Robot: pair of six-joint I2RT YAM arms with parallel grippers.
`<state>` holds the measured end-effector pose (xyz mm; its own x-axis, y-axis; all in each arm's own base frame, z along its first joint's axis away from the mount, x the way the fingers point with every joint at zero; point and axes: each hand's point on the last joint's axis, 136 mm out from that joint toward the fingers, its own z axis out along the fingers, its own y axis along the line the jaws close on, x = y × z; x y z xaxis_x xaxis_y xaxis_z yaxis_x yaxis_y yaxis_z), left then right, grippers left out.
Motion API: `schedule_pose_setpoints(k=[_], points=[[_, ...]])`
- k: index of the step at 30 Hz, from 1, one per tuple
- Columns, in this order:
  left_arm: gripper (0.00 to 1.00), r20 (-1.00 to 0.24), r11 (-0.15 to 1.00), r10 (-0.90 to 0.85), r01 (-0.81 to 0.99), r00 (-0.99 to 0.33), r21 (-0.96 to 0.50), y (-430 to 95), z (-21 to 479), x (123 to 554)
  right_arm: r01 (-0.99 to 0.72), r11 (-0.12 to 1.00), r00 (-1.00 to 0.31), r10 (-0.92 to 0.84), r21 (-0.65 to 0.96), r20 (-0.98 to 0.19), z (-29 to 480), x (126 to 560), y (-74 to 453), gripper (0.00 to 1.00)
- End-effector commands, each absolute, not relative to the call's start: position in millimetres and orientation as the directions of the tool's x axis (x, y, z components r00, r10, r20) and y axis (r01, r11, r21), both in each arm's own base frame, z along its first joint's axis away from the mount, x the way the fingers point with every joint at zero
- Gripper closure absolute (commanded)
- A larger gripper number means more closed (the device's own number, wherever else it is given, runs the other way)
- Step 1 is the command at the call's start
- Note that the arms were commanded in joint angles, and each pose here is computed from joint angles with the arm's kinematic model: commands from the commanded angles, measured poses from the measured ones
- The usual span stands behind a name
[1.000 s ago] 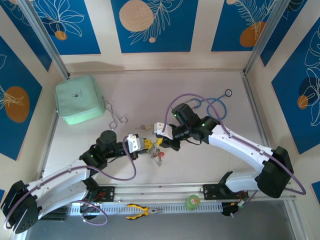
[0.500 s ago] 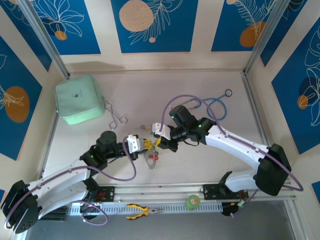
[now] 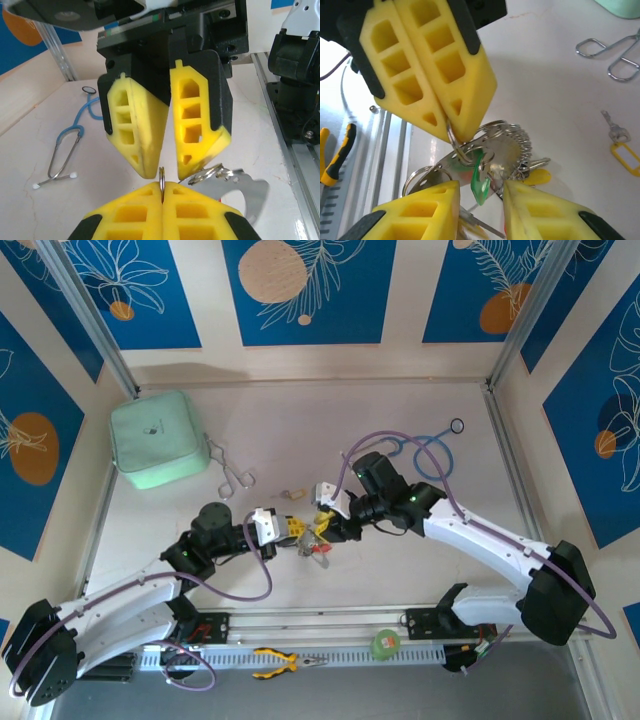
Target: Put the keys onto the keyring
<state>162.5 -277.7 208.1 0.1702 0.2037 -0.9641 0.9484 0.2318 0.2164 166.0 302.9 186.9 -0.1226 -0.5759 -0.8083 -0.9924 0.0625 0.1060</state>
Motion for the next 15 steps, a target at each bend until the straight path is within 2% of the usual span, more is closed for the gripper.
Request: schedule_pose_setpoints(k=[1,8,15], points=[[1.00,-0.970,0.219,0.128,0.948,0.207,0.232,-280.9,226.5,157.8,-0.986,0.003,-0.142,-0.549,0.168,-0.823,183.2,152.1,309.1,0.70],[1.00,-0.973,0.223,0.105,0.949,0.204,0.223,-281.0,228.9,157.5,-0.985,0.008,-0.148,-0.541,0.170,-0.828,174.9,156.7,316.1,0.66],[1.00,-0.975,0.229,0.095,0.949,0.201,0.218,-280.7,229.2,157.9,-0.986,0.022,-0.150,-0.522,0.162,-0.840,172.5,161.7,320.5,0.67]])
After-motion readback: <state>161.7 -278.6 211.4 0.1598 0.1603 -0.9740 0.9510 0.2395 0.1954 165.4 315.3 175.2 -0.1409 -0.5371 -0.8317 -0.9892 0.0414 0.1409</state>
